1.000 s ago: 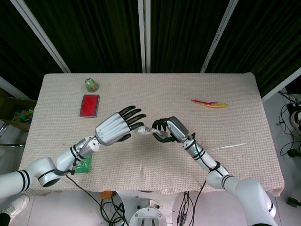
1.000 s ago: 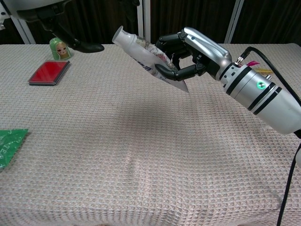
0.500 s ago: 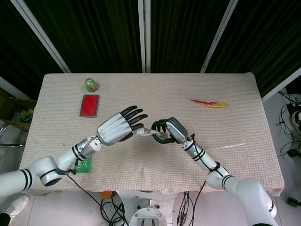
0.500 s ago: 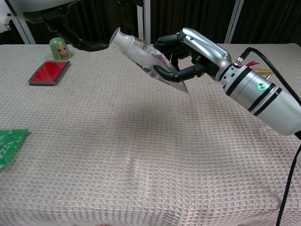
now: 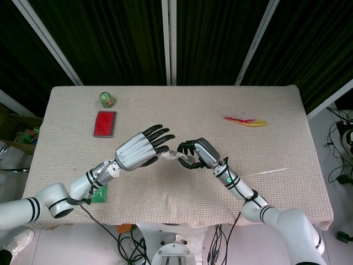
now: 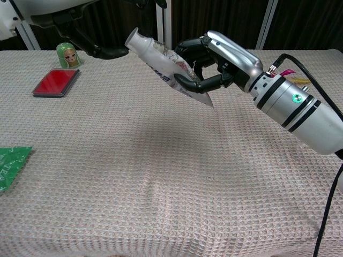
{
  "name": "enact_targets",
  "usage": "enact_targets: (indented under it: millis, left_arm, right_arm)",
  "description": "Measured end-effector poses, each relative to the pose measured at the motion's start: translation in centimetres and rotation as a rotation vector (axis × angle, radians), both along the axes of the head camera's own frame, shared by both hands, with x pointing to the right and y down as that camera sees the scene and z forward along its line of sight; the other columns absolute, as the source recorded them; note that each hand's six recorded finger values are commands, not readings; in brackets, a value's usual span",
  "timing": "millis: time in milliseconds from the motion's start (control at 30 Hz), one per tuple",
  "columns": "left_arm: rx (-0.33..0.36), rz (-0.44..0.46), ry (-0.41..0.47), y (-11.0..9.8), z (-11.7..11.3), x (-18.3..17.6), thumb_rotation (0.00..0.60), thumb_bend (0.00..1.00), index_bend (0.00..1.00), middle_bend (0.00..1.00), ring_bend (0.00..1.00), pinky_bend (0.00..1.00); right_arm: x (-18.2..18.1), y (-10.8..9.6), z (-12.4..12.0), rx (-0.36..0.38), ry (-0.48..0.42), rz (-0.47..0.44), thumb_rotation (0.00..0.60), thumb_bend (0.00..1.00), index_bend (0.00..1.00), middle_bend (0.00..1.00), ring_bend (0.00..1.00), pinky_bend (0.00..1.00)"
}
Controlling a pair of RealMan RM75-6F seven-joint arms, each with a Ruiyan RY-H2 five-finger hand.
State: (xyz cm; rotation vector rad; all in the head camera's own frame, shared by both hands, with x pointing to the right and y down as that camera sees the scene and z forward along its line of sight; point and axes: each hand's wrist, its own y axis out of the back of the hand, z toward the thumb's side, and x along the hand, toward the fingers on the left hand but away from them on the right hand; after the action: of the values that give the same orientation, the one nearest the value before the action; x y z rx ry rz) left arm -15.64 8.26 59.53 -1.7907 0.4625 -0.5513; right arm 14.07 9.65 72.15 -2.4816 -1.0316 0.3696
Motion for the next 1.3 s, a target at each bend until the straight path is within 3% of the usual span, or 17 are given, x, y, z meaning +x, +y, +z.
enact_targets:
  millis: [1300]
  left_arm:
    - [0.073,-0.037,0.052,-0.40,-0.15,-0.53,0.600,0.33,0.55,0.20,0.13,0.17]
  right_arm:
    - [-0.37,0.53,-0.01,-0.030,-0.040,-0.006,0.600,0.63,0.94,0.74,0.61,0.77]
